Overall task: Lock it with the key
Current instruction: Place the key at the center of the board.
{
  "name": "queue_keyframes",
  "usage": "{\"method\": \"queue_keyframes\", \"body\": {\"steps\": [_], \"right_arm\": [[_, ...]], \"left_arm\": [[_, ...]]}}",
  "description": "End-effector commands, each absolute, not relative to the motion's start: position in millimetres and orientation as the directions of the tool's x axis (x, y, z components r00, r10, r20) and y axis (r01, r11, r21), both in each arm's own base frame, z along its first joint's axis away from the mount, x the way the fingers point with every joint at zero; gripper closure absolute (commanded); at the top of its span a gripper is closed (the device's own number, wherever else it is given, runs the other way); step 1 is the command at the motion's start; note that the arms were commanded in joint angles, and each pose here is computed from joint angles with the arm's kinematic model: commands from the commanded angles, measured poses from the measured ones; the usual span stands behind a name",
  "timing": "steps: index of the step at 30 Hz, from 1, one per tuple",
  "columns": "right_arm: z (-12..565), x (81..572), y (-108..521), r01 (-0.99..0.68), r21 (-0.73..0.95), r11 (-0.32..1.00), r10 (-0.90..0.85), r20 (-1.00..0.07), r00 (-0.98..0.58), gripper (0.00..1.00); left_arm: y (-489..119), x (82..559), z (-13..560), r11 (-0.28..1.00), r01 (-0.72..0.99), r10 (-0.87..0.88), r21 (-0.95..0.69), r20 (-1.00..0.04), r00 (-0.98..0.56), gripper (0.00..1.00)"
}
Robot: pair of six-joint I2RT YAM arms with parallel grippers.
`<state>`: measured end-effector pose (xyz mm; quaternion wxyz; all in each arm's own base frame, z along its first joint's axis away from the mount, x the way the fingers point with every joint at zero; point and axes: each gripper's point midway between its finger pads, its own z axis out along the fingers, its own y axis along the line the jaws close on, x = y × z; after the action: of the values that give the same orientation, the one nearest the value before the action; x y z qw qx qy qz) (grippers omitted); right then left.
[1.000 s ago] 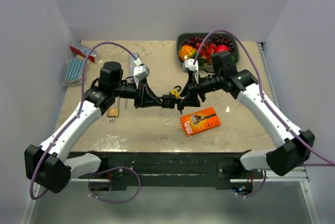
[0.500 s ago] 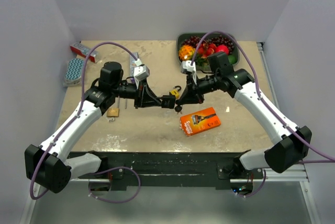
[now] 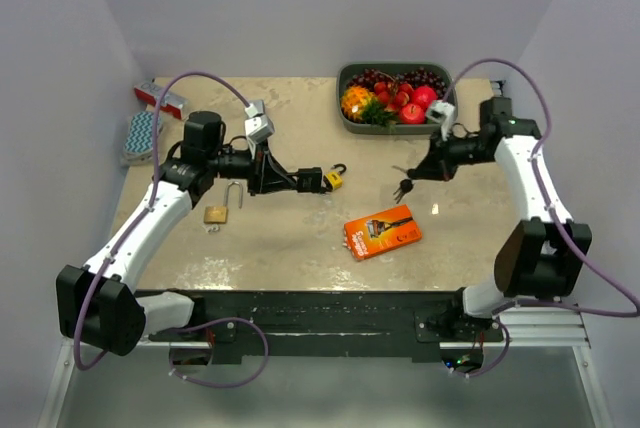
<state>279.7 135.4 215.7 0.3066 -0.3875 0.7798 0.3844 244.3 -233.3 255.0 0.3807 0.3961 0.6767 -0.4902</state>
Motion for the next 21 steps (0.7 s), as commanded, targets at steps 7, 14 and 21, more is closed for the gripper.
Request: {"method": "queue_keyframes", "body": {"steps": [7,14,21], "right_arm": [[130,384,-59,-0.382,0.133,0.915,-0.205,-0.661,-0.722,1.0],[85,412,-87,-0.248,0.094,0.964,-0.136,-0.627,-0.767,1.0],[55,420,-105,-0.177,0.048,0.983,-0.114,-0.598,-0.793,0.95]], "left_arm": [[-236,259,276,0.218,0.934,0.124,-0.283,-0.941,-0.314,1.0],[-235,259,270,0.234,0.926,0.127,-0.296,-0.935,-0.331,1.0],[-233,256,265,0.248,0.92,0.131,-0.303,-0.931,-0.342,1.0]]}}
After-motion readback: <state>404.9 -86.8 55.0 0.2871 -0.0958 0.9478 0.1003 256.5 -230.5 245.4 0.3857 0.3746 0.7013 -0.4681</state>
